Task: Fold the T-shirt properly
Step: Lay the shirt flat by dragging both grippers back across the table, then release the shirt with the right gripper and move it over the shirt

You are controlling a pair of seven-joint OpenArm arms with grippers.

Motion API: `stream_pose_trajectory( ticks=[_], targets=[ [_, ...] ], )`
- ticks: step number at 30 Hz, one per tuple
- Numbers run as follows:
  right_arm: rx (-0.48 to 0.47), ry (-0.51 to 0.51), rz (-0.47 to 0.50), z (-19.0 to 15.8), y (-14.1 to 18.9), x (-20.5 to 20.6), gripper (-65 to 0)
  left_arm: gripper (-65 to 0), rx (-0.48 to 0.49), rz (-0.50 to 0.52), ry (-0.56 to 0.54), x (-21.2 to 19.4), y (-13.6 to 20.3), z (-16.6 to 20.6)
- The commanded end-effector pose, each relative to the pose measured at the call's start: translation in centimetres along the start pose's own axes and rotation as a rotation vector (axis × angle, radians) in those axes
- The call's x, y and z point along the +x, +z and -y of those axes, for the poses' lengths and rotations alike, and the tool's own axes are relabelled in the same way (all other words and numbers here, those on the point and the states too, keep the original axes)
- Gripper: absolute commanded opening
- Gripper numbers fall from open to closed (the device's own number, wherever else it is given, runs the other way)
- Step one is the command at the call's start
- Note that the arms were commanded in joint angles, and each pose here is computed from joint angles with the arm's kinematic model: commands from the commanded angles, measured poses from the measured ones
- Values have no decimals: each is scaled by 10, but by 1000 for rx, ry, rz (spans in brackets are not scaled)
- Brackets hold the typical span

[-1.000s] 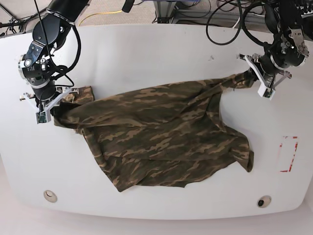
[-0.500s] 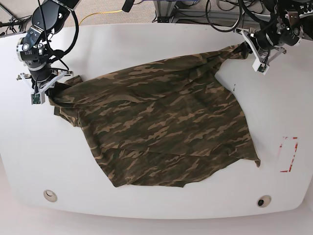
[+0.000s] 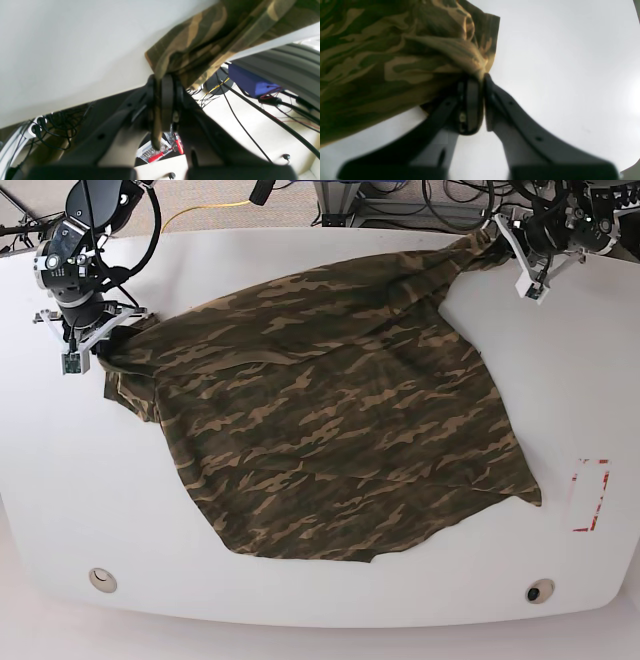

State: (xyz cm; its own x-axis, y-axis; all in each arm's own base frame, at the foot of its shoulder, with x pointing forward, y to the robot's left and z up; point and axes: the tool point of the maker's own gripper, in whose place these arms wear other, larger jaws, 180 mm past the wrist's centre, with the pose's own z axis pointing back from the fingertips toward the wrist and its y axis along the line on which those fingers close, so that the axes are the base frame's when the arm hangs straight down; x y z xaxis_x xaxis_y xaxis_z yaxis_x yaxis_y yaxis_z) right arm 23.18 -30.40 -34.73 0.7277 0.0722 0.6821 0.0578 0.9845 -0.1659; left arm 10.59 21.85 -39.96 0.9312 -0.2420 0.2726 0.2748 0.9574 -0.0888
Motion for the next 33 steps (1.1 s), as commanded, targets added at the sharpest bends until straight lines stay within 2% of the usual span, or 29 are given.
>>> stream_pose_trajectory(
  ticks=[1,3,5,8,10,18,22,26,30,33],
  targets=[
    [-29,4,41,9,4,11,-487,-644,17,-19,-7,-5,4,-3],
    [-29,-15,43,6,5,9,-346,-642,17,-18,-8,-5,4,-3],
    [-43,-36,47,10,7,8,-243,-640,17,-17,-8,-4,4,-3],
    [-47,-56,50,11,7,7,-143,-639,16,-15,-10,-4,3,-3],
    [-55,-56,51,13,10,6,-136,-639,16,-15,-10,-4,3,-3],
    [-18,-29,109,12,24,11,-187,-643,20,-13,-7,-3,4,-4],
    [-1,-62,145,17,30,14,-193,-644,20,-13,-7,-3,4,-4],
    [9,-44,70,23,34,0,-190,-644,22,-10,-7,-2,4,-5],
    [98,-38,27,9,41,-19,-190,-644,23,-8,-7,-2,5,-5],
    [180,-12,-2,-15,40,-28,-190,-644,27,5,-9,4,5,-7]
  ],
)
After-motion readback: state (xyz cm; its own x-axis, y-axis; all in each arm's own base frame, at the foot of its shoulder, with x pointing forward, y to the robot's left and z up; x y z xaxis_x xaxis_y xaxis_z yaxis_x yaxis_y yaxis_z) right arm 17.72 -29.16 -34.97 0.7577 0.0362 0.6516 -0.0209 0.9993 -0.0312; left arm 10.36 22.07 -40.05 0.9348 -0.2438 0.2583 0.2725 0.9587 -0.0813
